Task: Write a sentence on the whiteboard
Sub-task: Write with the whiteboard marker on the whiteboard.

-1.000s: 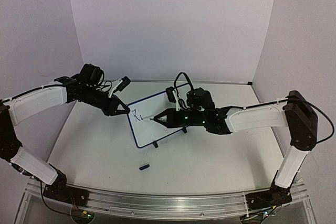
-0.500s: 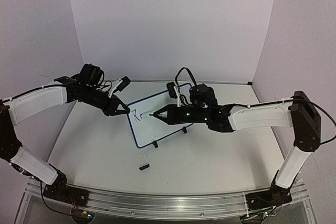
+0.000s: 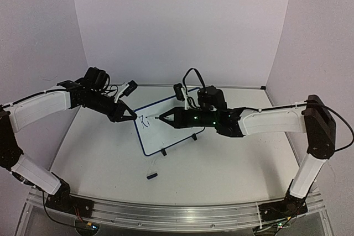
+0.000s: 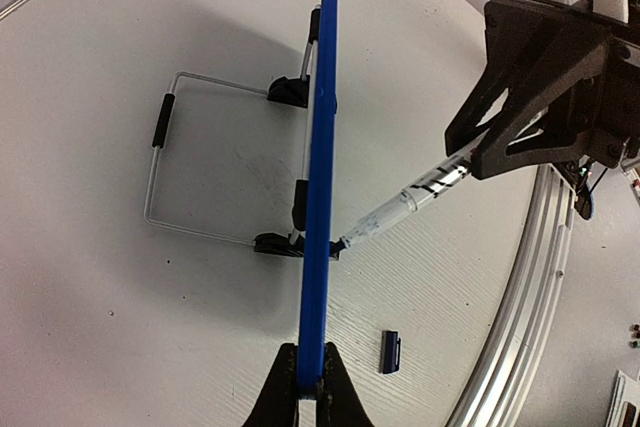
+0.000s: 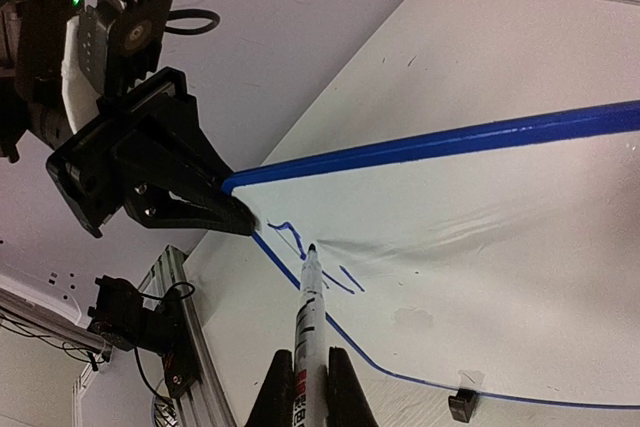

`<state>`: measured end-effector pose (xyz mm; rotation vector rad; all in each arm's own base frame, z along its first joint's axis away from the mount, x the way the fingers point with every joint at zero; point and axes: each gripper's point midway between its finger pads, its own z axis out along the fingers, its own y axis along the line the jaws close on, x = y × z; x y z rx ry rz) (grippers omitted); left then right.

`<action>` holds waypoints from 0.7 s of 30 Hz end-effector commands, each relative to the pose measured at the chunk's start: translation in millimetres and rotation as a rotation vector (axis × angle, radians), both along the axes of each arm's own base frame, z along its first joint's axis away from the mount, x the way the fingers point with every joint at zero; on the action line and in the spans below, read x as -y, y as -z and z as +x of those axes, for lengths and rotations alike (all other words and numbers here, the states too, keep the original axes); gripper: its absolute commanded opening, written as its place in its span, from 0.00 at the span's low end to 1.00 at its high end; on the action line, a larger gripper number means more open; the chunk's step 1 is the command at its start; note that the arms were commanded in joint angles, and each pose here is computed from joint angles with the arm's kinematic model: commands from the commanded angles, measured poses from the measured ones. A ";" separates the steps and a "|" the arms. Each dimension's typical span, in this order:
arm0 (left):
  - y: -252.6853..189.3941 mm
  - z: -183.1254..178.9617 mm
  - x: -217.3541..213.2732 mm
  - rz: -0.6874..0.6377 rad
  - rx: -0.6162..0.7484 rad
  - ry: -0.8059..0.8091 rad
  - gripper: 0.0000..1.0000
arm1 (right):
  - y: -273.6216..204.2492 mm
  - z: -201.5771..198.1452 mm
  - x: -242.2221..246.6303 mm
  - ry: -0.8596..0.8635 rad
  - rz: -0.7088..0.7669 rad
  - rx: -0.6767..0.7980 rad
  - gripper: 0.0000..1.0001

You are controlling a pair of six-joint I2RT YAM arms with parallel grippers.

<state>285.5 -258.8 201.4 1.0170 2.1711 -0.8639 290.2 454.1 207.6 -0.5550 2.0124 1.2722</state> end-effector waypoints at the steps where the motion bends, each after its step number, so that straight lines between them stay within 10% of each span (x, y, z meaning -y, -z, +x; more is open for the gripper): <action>1: -6.1 -5.4 1.9 -0.010 0.003 0.019 0.00 | -13.8 7.0 -5.8 0.008 0.028 0.034 0.00; 21: -6.8 -5.6 1.8 -0.011 0.004 0.019 0.00 | -10.9 12.9 -3.5 0.043 0.019 0.034 0.00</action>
